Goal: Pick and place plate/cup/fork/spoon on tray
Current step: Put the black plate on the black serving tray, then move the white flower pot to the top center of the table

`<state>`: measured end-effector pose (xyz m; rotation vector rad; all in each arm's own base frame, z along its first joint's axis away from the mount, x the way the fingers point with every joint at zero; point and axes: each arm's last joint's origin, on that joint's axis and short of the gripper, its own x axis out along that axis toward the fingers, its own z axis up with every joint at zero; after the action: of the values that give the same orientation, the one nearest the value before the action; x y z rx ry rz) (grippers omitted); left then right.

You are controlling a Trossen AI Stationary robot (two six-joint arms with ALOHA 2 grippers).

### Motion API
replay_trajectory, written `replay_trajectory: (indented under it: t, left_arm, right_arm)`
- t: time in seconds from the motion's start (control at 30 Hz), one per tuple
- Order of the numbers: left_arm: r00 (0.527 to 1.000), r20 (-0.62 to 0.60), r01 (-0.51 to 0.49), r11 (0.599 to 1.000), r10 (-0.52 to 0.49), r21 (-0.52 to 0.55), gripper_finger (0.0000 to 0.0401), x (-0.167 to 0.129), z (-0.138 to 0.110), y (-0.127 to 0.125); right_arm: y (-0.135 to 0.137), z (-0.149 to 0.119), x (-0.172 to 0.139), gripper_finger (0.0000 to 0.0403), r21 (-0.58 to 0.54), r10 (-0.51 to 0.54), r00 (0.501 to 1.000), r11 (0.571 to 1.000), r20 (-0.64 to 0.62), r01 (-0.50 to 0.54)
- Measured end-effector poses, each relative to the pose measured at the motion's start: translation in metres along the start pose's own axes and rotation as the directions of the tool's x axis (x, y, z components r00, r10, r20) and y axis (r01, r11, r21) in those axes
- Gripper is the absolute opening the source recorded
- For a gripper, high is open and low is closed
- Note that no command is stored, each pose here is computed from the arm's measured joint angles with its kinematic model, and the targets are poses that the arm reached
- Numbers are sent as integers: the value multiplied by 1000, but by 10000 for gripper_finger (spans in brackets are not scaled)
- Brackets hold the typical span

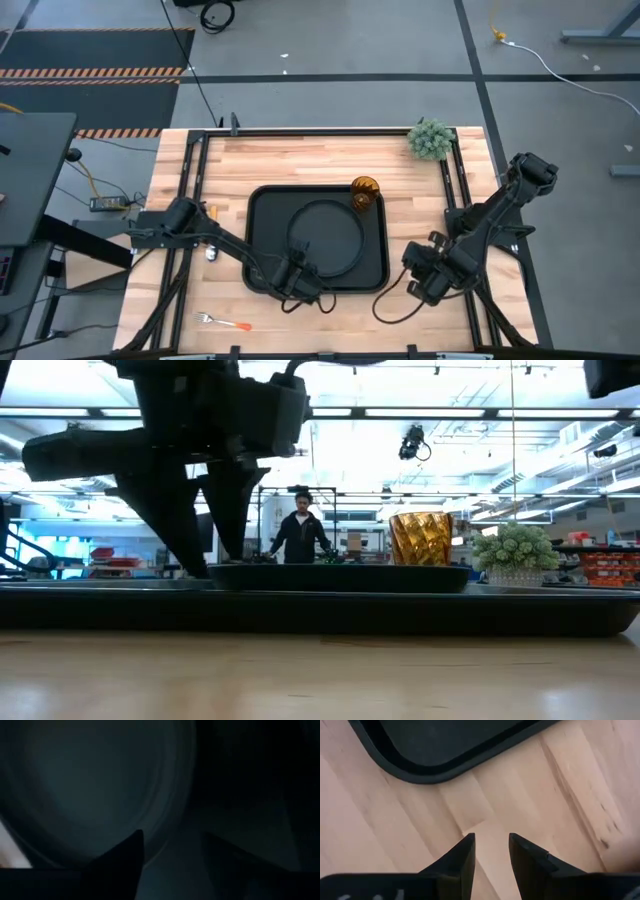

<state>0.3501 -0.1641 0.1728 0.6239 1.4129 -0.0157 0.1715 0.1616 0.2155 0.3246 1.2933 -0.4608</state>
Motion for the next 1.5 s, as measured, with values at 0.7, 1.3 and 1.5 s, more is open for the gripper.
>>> replay_trajectory:
  t: [0.7, 1.3, 1.5]
  left_arm:
    - [987, 105, -80, 932, 125, -352, 213, -78, -34, -30]
    - [982, 181, 33, 892, 55, -451, 217, -84, -30, -47]
    - [980, 193, 43, 886, 53, -462, 217, -83, -28, -46]
  right_arm:
    - [-128, 106, -5, 143, 276, -328, 944, 906, -26, 322]
    - [-254, 176, -84, 263, 580, -422, 888, 776, 184, 248]
    - [-272, 191, -59, 260, 625, -551, 832, 672, 64, 397]
